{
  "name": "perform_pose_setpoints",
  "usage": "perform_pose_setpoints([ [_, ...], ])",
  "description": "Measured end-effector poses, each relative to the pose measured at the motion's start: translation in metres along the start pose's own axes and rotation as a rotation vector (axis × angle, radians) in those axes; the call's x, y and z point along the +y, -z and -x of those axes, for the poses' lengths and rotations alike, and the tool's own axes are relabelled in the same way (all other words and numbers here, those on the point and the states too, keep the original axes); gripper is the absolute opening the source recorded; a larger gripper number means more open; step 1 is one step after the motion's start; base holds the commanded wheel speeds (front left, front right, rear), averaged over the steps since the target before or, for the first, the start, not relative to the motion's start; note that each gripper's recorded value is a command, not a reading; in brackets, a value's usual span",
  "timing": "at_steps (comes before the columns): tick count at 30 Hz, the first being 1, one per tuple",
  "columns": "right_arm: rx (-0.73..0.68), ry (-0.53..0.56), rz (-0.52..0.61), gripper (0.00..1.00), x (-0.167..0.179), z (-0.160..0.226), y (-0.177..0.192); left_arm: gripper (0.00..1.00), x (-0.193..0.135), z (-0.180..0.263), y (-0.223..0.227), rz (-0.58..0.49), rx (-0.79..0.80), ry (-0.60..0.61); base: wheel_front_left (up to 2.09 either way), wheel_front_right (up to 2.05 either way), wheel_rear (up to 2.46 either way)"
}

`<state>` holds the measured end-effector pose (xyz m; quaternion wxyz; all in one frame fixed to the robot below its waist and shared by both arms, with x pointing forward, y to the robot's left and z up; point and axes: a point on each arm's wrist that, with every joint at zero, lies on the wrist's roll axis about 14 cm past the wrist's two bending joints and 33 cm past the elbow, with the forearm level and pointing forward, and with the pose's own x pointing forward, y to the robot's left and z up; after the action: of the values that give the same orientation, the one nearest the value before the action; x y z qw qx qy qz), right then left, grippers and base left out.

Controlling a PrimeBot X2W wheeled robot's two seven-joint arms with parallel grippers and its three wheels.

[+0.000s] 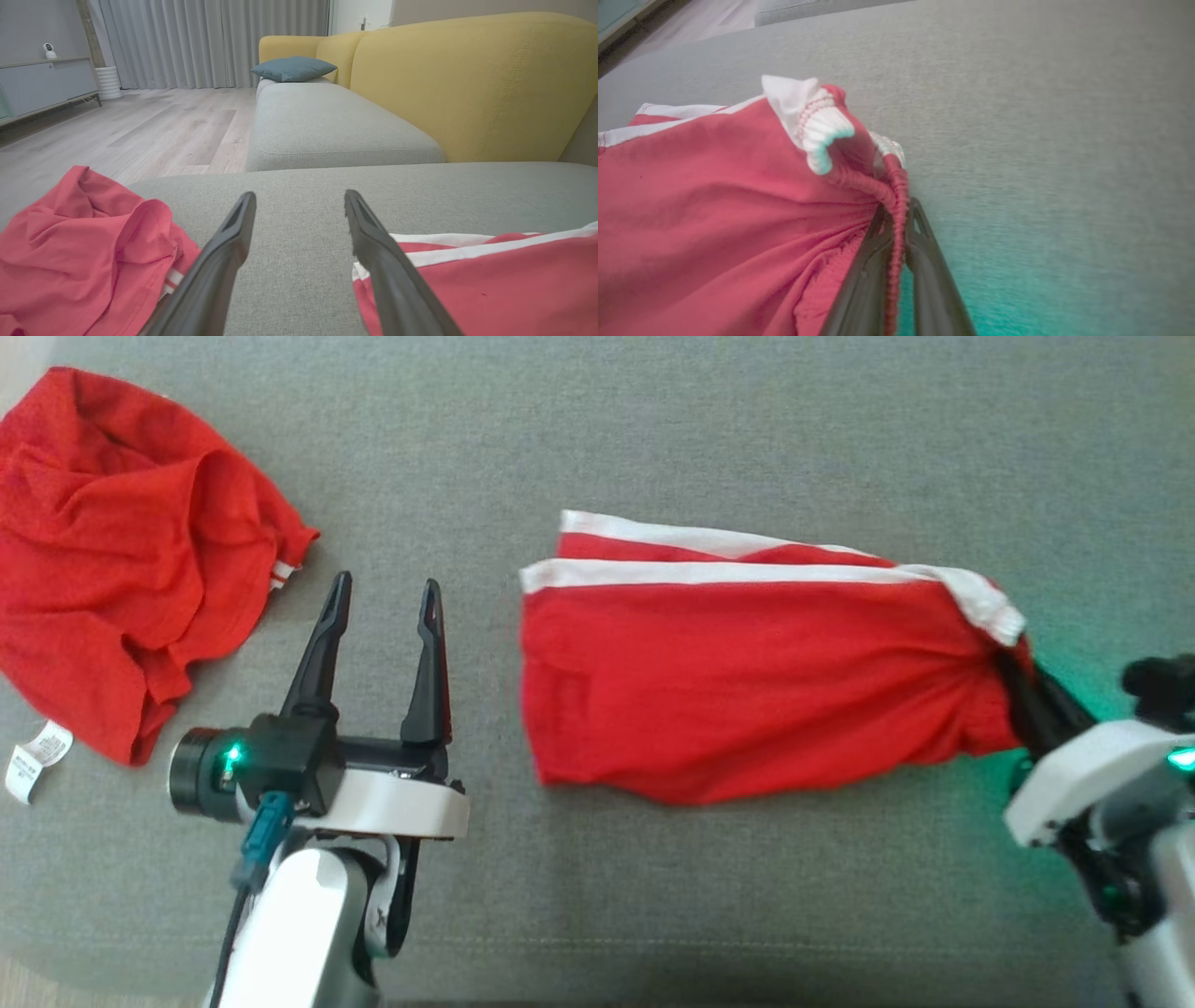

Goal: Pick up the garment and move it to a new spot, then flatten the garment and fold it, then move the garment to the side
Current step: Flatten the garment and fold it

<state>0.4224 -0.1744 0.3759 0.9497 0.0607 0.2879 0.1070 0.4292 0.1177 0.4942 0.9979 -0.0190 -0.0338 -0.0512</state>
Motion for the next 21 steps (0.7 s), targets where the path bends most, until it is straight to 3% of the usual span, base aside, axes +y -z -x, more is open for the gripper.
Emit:
perform_pose_setpoints([
  [4,0.012,0.012,-0.011,0.0,-0.014,0.013,-0.006,1.0,-0.003,-0.001,-0.004,-0.002,-0.011,0.01,0.0,0.0,0.0],
  [6,0.011,-0.035,-0.086,0.0,-0.003,0.017,-0.011,1.0,-0.005,-0.001,-0.005,0.0,-0.016,0.016,0.0,0.0,0.0],
  [11,0.05,-0.255,-0.344,0.0,0.043,0.031,-0.033,1.0,-0.009,-0.001,-0.008,0.003,-0.022,0.03,0.0,0.0,0.0],
  [15,0.114,-0.427,-0.489,0.0,0.078,0.041,-0.041,1.0,-0.01,0.0,-0.008,0.003,-0.022,0.035,0.0,0.0,0.0],
  [21,0.191,-0.632,-0.6,0.0,0.144,0.038,-0.043,1.0,-0.008,0.002,-0.005,-0.002,-0.011,0.03,0.0,0.0,0.0],
])
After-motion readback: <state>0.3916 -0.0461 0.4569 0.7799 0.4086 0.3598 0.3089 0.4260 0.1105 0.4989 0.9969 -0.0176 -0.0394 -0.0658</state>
